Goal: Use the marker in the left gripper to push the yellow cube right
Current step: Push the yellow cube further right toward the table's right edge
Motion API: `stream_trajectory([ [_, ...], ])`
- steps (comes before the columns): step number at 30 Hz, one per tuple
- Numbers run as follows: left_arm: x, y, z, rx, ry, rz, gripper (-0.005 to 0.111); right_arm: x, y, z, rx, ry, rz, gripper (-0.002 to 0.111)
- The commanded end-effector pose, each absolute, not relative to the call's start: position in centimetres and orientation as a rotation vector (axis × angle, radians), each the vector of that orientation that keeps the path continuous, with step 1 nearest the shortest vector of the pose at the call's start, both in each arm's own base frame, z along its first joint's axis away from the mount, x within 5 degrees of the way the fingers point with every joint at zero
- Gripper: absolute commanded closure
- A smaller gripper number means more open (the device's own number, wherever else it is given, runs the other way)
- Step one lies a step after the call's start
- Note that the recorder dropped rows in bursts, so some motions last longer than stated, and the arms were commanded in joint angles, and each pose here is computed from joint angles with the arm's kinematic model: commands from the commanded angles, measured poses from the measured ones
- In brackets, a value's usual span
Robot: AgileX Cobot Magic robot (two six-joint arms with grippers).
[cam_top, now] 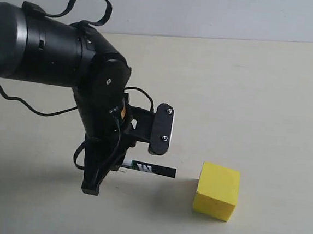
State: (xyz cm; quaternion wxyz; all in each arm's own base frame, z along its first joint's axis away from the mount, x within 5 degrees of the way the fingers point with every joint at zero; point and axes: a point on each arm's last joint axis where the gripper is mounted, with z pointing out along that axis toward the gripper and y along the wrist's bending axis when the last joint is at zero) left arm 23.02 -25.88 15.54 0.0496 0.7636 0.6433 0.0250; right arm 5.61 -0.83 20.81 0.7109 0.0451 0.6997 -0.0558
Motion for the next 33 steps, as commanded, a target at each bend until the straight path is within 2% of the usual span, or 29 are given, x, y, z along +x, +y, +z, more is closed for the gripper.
stream_trajectory([
  [1,23.6,-26.7,16.1,2.393,1.978,0.043,0.107,5.6,-0.8,20.7,0.096,1.546,-0.123,0.108],
  [16,24.4,-28.1,15.1,2.369,1.898,0.02,0.107,5.6,-0.8,20.7,0.096,1.546,-0.123,0.108],
  [22,20.2,-31.3,15.1,2.532,1.674,0.015,0.107,5.6,-0.8,20.7,0.096,1.546,-0.123,0.108],
  [28,22.7,-28.5,15.1,2.401,1.997,0.021,0.107,5.6,-0.8,20.7,0.096,1.546,-0.123,0.108],
  [33,22.7,-28.6,14.9,2.373,2.043,-0.026,0.107,5.6,-0.8,20.7,0.096,1.546,-0.123,0.108],
])
